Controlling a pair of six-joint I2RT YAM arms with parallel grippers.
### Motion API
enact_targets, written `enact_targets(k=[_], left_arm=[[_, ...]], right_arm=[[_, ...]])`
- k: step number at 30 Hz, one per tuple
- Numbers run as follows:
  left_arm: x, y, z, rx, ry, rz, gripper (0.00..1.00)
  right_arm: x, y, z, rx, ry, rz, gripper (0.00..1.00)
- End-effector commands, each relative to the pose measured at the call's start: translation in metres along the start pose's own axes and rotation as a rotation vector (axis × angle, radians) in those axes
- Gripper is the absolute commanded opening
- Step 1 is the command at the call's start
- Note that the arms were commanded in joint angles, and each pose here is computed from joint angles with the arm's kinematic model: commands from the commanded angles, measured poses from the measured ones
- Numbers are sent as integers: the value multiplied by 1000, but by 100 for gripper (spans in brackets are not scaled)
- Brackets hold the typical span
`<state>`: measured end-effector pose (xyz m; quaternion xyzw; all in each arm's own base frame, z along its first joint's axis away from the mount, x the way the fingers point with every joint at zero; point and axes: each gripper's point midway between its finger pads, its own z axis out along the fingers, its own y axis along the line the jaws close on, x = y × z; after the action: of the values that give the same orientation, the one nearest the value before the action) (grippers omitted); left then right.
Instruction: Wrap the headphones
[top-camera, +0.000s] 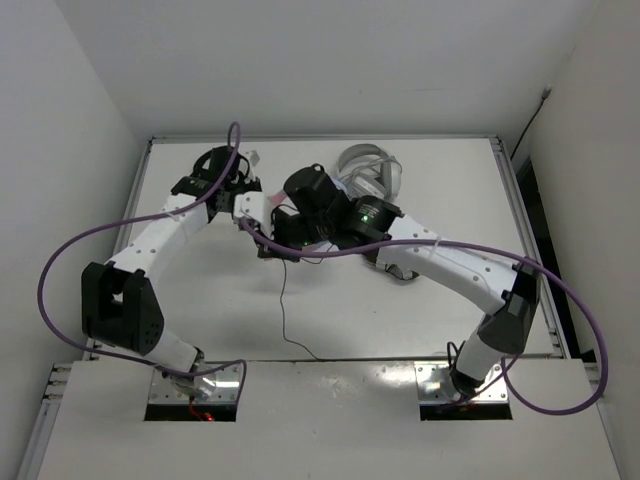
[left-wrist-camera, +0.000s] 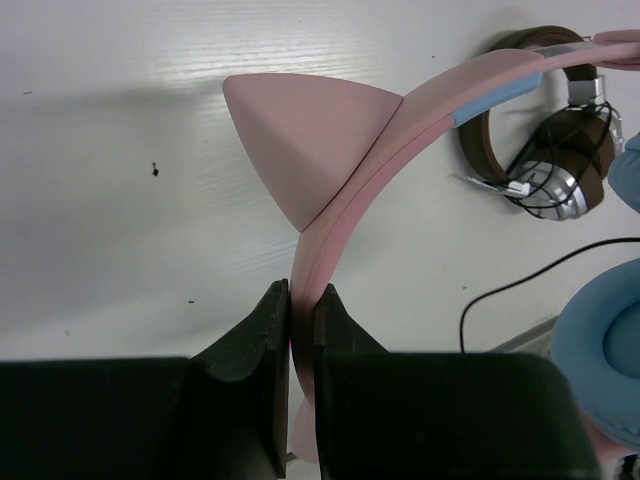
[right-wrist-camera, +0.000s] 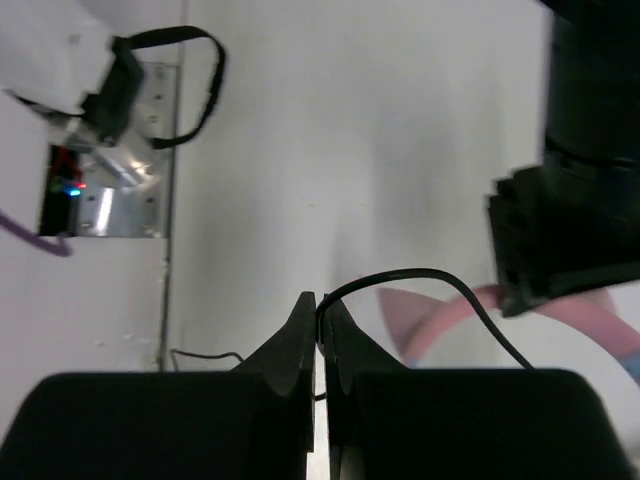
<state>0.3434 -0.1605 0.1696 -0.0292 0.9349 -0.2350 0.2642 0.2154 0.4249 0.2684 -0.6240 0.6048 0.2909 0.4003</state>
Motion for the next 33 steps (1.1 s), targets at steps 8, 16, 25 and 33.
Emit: enact_targets(k=[8,16,25,33], left_arm=[[-20,-23,-19,160,-70,65,0],[10,-1,-21,115,-28,307,0],[29,1,-27,87,13,523,0],[35,0,-46,103,-18,732,0]], right_arm=[[-19,33,-24,-193,-37,-41,0],[1,2,-69,-141,14,-133,0],[30,-8,-85,-140,133,-243,0],[57,-24,-100,-107,222,-275,0]])
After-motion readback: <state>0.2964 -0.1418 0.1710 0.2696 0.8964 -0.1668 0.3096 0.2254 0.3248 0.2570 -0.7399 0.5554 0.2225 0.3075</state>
